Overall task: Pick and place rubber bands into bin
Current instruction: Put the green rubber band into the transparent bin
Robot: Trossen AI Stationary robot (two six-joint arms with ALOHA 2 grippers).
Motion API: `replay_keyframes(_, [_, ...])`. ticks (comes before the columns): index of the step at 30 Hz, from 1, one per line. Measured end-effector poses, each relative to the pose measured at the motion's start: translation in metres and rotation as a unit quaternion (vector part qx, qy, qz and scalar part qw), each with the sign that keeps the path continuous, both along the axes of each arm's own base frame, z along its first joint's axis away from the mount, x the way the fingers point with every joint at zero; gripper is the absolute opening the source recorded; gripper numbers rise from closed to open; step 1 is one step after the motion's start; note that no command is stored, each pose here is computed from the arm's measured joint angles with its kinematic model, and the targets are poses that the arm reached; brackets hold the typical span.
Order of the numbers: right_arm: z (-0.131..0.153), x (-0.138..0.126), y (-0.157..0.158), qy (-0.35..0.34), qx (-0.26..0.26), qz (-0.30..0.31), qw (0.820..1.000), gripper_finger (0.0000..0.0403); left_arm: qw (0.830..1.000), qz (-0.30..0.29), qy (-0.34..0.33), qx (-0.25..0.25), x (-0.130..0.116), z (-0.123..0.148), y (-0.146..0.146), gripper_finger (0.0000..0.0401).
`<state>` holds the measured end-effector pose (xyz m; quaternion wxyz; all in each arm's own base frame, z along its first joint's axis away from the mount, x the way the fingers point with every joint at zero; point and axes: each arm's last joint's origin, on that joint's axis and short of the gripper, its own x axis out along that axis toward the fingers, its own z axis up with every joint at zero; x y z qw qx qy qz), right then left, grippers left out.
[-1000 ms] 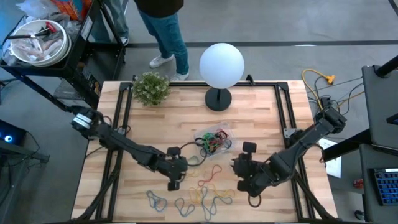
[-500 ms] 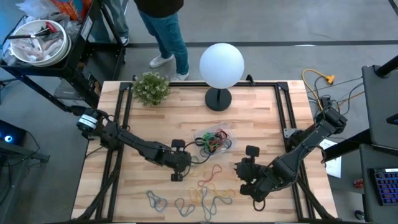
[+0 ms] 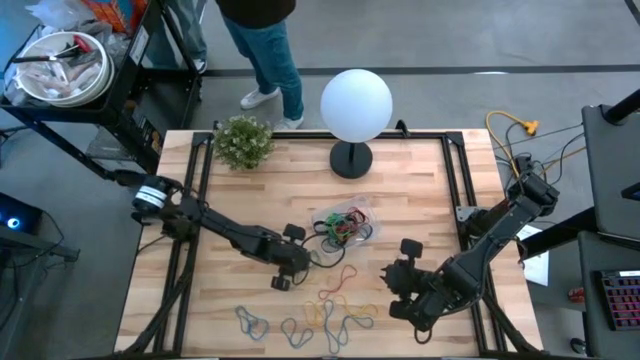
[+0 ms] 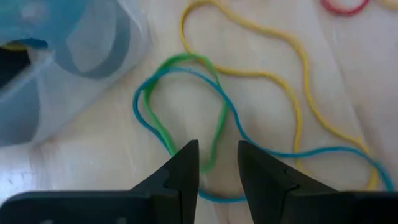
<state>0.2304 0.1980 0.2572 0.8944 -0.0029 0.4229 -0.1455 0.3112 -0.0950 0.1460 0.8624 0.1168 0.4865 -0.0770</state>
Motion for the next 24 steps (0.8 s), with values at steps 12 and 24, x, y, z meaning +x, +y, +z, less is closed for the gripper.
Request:
replay_keyframes(12, [-0.0012,-0.0018,0.0013,-0.004,0.011,-0.013,1.0,0.0068,1.0,0.007,0.013,-0.005,0.0032,-0.0068,0.0033,0.0073])
replay_keyframes(24, [-0.0016,-0.0018,0.0011,-0.004,0.01,-0.013,1.0,0.0068,0.998,0.042,0.02,-0.034,0.003,-0.0037,0.0056,0.0001])
